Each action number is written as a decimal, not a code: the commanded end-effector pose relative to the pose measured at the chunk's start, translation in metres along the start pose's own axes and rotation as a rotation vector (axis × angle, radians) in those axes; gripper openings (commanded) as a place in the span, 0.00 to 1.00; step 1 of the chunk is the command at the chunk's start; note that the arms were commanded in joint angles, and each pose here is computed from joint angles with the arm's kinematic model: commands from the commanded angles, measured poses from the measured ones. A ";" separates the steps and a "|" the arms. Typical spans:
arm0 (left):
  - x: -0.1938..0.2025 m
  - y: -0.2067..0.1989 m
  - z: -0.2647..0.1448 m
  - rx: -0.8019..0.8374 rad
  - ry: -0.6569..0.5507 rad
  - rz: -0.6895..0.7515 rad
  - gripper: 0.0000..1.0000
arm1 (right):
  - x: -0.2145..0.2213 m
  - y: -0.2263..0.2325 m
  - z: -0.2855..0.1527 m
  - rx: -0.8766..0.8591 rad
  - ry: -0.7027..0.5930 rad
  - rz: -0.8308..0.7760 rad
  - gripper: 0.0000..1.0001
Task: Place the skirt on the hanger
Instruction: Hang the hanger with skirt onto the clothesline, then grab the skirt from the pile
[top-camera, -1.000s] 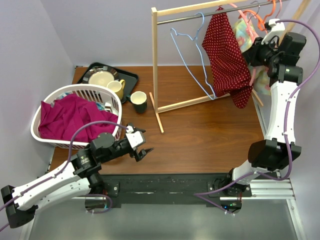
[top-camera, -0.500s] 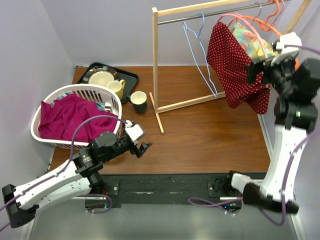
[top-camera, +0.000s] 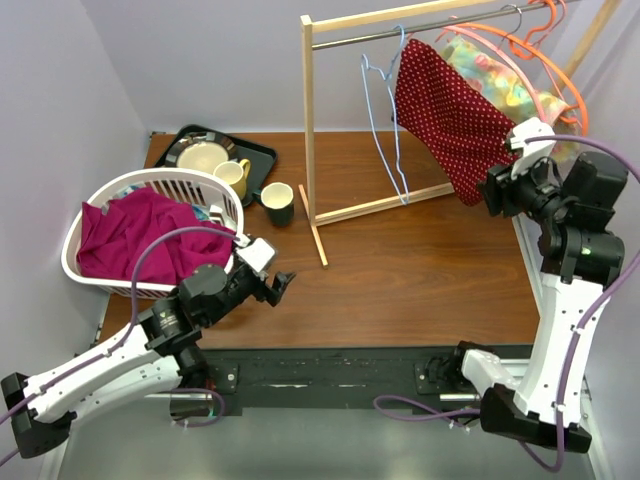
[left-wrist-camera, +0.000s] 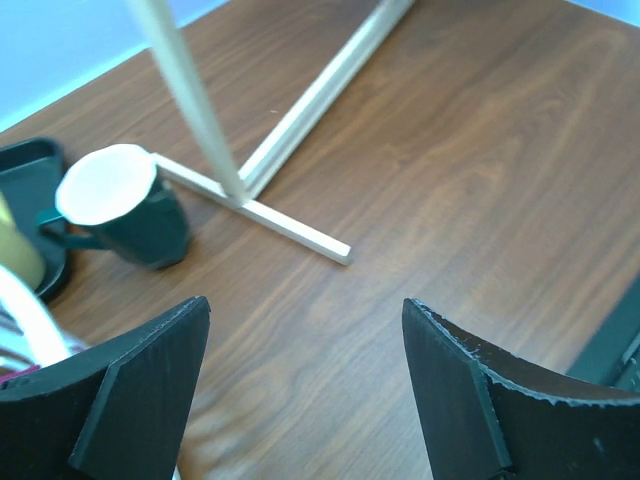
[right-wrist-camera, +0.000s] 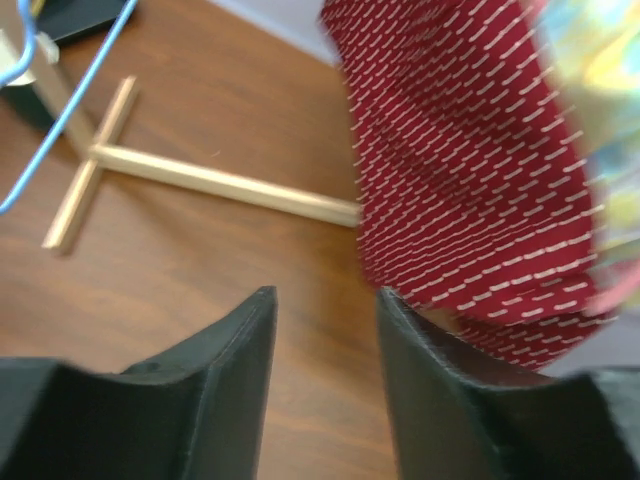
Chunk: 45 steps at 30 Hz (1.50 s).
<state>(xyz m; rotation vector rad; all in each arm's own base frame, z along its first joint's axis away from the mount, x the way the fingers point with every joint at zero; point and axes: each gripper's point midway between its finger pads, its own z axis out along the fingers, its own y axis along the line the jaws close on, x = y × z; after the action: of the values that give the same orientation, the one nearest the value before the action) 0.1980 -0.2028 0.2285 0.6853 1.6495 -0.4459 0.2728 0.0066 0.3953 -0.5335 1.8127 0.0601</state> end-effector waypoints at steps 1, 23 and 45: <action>-0.033 0.026 -0.007 -0.138 -0.076 -0.069 0.82 | 0.023 0.021 0.007 -0.084 0.024 0.064 0.40; -0.035 0.063 -0.017 -0.354 -0.048 -0.129 0.82 | 0.148 -0.115 0.067 0.410 0.243 0.305 0.34; 0.007 0.247 -0.037 -0.887 0.089 -0.601 0.83 | 0.155 0.105 0.033 -0.568 0.074 0.353 0.74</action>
<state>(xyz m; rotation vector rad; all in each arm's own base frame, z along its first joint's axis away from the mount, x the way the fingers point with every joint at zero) 0.3163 -0.0190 0.2683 -0.2198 1.8423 0.0637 0.2382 0.0474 0.2129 -0.5469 2.0029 0.7282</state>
